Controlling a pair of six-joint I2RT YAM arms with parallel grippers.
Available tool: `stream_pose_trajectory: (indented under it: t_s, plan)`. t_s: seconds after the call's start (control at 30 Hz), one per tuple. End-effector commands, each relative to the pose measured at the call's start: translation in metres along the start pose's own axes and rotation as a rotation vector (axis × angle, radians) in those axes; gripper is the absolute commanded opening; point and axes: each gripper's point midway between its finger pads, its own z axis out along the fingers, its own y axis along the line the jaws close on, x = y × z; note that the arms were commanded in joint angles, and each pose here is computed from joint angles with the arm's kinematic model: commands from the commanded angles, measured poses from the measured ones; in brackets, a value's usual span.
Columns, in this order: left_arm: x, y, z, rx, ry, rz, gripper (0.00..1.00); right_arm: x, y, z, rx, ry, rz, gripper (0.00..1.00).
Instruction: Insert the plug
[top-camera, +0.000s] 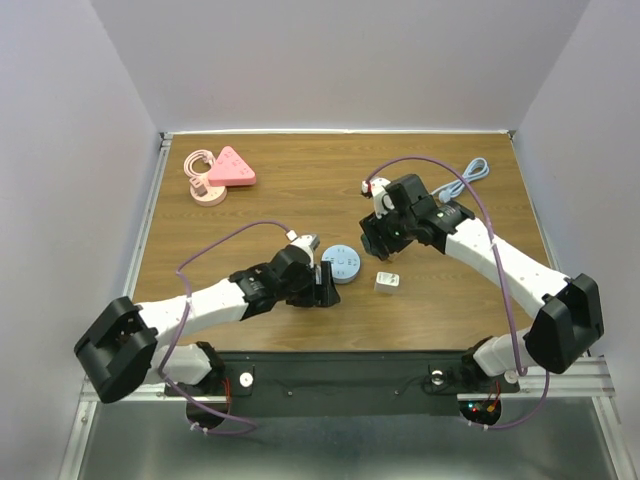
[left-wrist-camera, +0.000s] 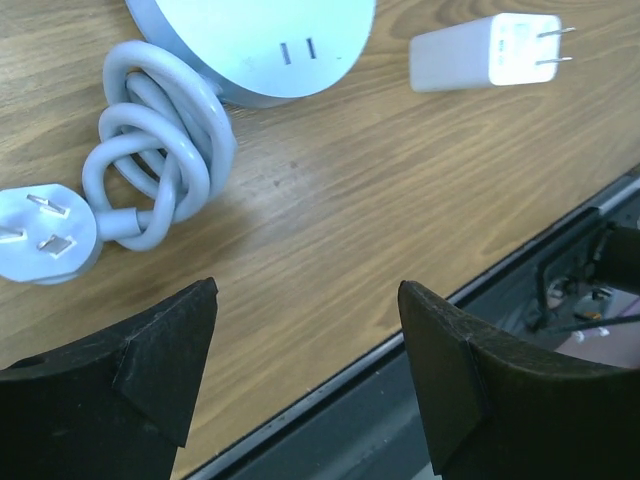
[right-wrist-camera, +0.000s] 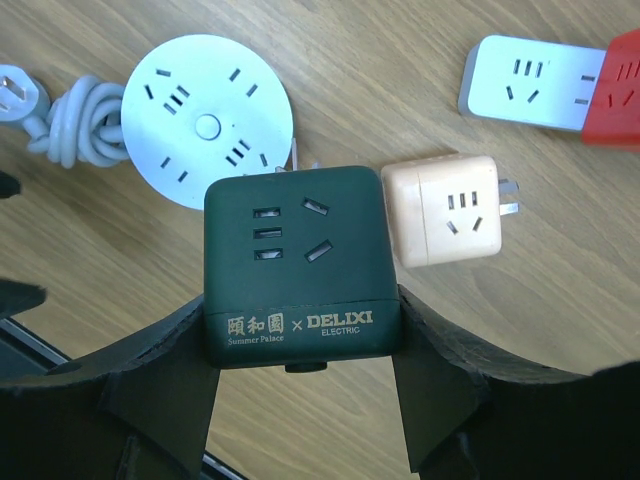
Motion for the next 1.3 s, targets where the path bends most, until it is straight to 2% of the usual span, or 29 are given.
stream_pose_trajectory:
  t_s: [0.0,0.07,0.27,0.57,0.83,1.07,1.27]
  plan:
    - [-0.014,-0.013,0.013,0.034,-0.032,0.026,0.85,-0.014,0.001,-0.008,0.002,-0.081,0.005,0.12]
    - [-0.009,-0.015,0.019,0.047,-0.010,0.026,0.85,-0.012,0.000,-0.009,0.008,-0.081,0.007,0.12]
    - [-0.025,-0.001,0.022,-0.013,-0.068,0.042,0.86,-0.012,0.002,-0.012,0.002,-0.087,0.009,0.12]
    - [-0.048,0.047,0.028,-0.108,-0.117,0.027,0.87,-0.001,0.007,-0.005,-0.028,-0.055,0.008,0.12]
    - [-0.085,0.061,0.035,-0.134,-0.183,0.076,0.87,0.005,0.033,-0.001,-0.199,-0.037,-0.070,0.13]
    - [-0.109,0.057,0.055,-0.116,-0.175,0.143,0.88,0.014,0.035,0.010,-0.225,0.084,-0.069,0.13]
    - [-0.116,0.051,0.054,-0.097,-0.184,0.181,0.88,0.021,0.039,0.001,-0.220,0.199,-0.025,0.13]
